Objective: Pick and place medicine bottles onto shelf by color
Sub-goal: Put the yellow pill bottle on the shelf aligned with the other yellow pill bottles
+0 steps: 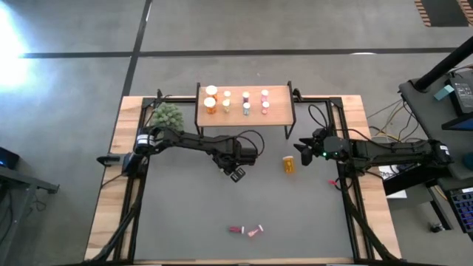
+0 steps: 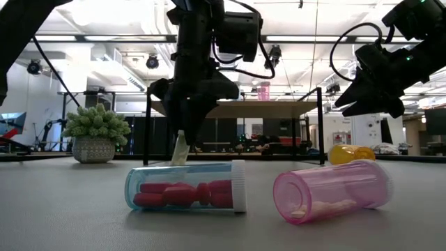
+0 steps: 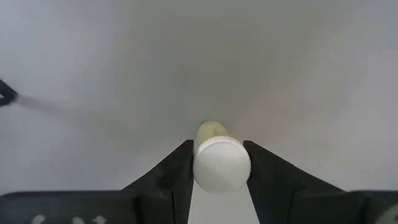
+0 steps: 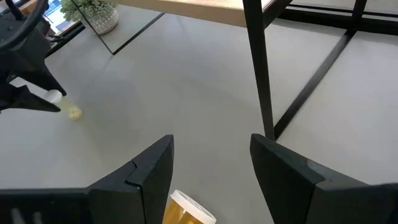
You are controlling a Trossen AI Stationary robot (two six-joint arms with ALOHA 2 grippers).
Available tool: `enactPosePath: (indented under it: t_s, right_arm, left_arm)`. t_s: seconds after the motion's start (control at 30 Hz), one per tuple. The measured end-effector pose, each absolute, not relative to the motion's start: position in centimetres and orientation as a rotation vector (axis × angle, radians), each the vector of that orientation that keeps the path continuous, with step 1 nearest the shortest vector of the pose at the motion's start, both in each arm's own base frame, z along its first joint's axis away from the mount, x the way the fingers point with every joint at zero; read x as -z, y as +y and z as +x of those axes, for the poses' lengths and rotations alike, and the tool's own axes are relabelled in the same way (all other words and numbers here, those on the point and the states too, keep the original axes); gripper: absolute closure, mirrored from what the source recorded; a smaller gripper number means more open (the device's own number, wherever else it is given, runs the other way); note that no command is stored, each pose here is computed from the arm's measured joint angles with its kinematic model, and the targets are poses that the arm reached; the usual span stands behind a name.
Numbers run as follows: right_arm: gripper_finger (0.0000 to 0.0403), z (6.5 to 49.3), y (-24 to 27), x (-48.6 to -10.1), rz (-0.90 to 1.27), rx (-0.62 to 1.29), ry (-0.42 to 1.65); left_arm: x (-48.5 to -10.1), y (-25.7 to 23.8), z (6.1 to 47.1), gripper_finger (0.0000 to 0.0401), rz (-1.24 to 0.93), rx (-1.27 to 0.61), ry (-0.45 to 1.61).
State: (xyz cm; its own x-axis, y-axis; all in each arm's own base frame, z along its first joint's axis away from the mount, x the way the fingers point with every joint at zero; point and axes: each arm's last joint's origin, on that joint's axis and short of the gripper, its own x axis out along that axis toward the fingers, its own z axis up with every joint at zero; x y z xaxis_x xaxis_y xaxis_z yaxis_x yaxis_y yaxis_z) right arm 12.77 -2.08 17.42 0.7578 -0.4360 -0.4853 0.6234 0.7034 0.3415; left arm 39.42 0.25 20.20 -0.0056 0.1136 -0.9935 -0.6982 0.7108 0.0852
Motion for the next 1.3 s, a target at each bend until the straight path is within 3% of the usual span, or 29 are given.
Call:
enactPosePath:
  t_s: [0.4, 0.67, 0.87, 1.3]
  right_arm:
    - [0.0200, 12.8, -2.1, -17.4, 0.516, 0.606, 0.387]
    - [0.0199, 12.8, -2.1, -17.4, 0.516, 0.606, 0.387]
    - [0.0199, 12.8, -2.1, -17.4, 0.516, 0.605, 0.387]
    - [0.0199, 12.8, -2.1, -17.4, 0.516, 0.606, 0.387]
  left_arm:
    - [-20.4, 0.3, 39.6, 0.0287, -0.456, -0.735, 1.380]
    - [-22.6, 0.3, 39.0, 0.0287, -0.491, -0.802, 1.271]
    - [-23.2, 0.1, 40.0, 0.0287, -0.544, -0.719, 1.172]
    - [-20.3, -0.3, 39.7, 0.0287, -0.588, -0.655, 1.224]
